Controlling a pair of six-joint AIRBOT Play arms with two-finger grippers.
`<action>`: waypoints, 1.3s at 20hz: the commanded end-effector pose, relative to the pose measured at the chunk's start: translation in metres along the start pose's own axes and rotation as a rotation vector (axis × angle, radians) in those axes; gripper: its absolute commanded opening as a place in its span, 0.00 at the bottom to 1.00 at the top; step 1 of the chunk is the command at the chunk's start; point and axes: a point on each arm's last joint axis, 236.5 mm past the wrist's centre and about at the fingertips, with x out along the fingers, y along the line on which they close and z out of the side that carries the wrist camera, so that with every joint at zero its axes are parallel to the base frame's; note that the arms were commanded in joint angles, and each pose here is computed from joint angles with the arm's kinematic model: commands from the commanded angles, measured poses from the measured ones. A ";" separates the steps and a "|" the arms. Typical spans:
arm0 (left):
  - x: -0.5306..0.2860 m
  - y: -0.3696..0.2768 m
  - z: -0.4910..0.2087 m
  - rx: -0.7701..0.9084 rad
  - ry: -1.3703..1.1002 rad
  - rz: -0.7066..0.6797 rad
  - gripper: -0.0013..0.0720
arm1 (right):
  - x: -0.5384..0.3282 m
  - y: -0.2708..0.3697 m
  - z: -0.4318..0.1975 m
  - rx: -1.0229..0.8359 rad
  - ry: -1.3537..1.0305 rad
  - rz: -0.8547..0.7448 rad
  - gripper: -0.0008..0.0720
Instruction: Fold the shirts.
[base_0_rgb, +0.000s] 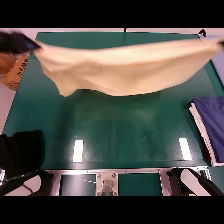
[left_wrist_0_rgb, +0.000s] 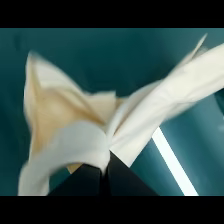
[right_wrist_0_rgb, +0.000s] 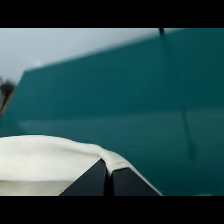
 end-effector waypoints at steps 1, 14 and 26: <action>-0.152 -0.119 0.095 0.301 -0.501 0.102 0.05 | -0.109 0.124 0.108 -0.306 -0.423 -0.001 0.04; -0.105 -0.073 0.045 0.120 -0.359 0.119 0.05 | -0.052 0.034 0.046 -0.087 -0.247 -0.100 0.04; 0.228 0.172 -0.135 -0.378 0.044 0.155 0.05 | 0.206 -0.173 -0.246 0.416 0.387 -0.171 0.03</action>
